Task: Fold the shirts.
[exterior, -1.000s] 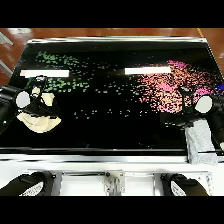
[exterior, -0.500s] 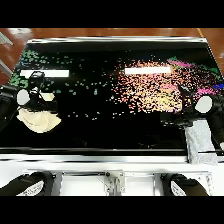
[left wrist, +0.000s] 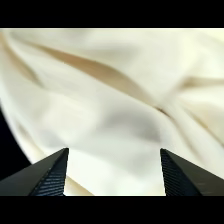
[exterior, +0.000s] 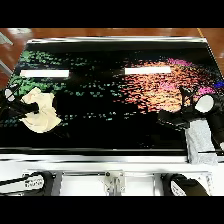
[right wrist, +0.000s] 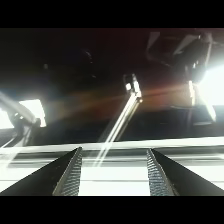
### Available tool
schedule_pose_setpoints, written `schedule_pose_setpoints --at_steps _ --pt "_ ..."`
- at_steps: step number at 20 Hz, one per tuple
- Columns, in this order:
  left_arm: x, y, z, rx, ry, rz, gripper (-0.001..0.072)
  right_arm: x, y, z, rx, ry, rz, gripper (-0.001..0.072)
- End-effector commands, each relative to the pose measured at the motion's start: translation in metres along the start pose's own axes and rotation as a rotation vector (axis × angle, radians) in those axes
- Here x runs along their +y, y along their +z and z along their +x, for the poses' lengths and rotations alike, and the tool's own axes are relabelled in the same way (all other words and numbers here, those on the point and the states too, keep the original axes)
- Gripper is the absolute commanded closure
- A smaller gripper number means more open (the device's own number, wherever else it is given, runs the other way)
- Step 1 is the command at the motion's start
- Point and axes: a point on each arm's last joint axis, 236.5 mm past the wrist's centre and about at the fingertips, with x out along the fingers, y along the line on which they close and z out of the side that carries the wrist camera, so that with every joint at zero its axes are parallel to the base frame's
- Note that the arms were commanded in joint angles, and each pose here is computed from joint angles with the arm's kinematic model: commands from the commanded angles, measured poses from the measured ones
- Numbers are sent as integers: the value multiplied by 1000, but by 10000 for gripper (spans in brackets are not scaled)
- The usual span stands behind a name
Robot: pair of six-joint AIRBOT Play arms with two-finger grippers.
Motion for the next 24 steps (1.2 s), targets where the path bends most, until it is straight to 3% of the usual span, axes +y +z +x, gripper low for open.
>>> schedule_pose_setpoints --at_steps 1,6,7,8,9,13,17,20,24 --pt "29 -2 33 40 31 -51 -5 6 -3 0 11 23 38 201" --pt "0 15 48 -16 -65 -94 -1 7 -3 0 13 30 84 201" --pt "-5 17 47 -27 -79 -99 121 8 -3 0 14 32 85 201" --pt "-9 18 46 -29 -88 -102 470 8 -3 0 15 33 86 201" --pt "-12 16 44 -16 -101 -110 670 9 -4 0 17 38 87 201" --pt "-59 27 -10 -38 -282 -5 671 5 0 0 -1 21 80 201" --pt "-112 45 -142 -315 -433 77 671 3 6 0 -25 14 49 201" --pt "-173 9 -244 -461 -627 173 671 -6 9 0 -41 -24 0 201" --pt "-269 -87 -308 -400 -854 357 671 -11 0 -1 3 -48 -80 201"
